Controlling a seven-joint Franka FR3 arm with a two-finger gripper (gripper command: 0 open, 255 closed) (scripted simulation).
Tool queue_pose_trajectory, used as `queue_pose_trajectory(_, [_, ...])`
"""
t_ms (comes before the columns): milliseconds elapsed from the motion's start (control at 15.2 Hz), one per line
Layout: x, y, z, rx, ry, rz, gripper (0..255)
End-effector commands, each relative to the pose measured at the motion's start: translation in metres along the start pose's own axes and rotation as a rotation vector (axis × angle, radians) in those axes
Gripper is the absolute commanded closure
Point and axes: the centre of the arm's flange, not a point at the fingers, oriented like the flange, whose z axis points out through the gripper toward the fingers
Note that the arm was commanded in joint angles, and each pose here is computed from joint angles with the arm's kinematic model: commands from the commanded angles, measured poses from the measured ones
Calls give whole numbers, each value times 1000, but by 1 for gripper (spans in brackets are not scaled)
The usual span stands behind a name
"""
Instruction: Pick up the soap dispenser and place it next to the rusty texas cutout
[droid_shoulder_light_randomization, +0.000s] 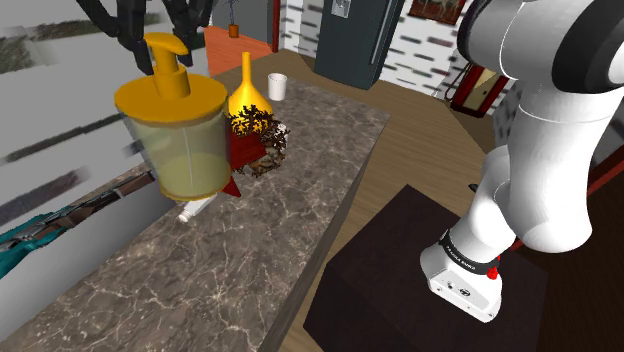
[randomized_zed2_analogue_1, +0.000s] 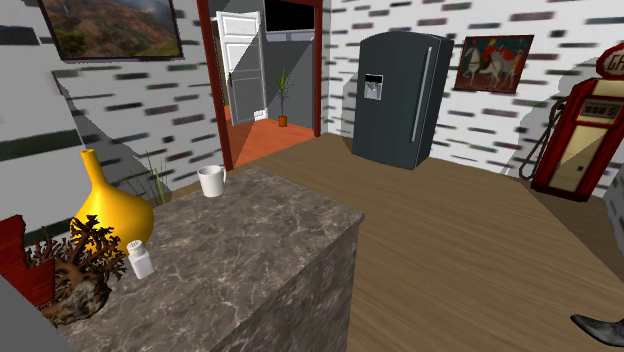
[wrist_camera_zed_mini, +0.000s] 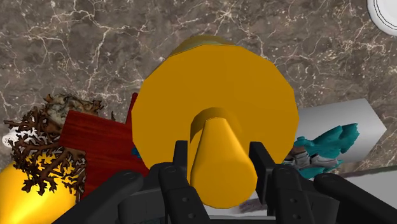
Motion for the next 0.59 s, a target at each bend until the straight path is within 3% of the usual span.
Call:
queue_pose_trajectory(0, [-2, -1, 11, 1, 1, 1, 255])
queue_pose_trajectory(528, [-6, -1, 53, 1, 1, 1, 255])
